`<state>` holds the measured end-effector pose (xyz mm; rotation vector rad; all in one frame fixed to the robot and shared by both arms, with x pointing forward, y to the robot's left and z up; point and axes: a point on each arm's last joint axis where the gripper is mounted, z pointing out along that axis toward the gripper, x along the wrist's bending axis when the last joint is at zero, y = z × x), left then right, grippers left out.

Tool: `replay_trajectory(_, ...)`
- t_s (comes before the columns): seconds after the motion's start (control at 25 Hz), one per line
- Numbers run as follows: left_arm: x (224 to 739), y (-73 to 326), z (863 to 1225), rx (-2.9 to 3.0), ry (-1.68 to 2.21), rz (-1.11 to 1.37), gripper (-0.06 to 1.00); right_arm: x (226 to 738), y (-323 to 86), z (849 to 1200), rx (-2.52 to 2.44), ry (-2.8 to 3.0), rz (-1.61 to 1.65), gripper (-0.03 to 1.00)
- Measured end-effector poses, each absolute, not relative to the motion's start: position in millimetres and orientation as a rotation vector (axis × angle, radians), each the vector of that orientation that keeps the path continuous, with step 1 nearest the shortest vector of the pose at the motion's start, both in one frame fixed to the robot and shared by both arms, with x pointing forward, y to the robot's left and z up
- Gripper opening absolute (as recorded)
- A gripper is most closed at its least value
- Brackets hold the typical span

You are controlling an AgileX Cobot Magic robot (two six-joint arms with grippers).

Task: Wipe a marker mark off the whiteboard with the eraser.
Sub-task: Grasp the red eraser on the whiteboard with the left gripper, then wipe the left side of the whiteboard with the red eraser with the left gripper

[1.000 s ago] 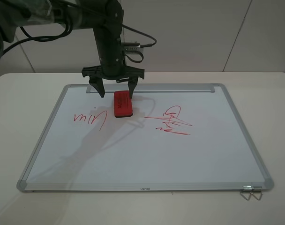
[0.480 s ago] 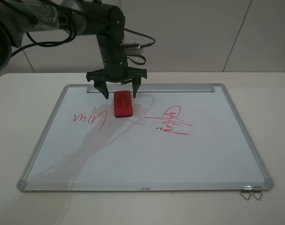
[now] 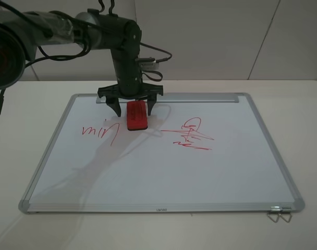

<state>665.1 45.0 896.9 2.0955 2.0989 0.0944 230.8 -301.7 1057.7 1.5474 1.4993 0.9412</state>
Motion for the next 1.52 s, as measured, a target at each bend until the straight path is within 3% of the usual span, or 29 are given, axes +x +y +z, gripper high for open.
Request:
replay_trajectory(0.56,667.0,41.8,894.5,2.060,2.085,0.073,0.76,230.8,-301.7,1057.7,1.547,1.499,0.941,0.83)
replay_trajectory(0.84,665.5,43.2,892.0,2.082,2.102,0.073,0.58,230.8,-301.7,1057.7,1.547,1.499,0.941,0.83)
replay_trajectory(1.52,665.6,43.5,892.0,2.085,2.101,0.077,0.58,230.8,-301.7,1057.7,1.547,1.499,0.941,0.83)
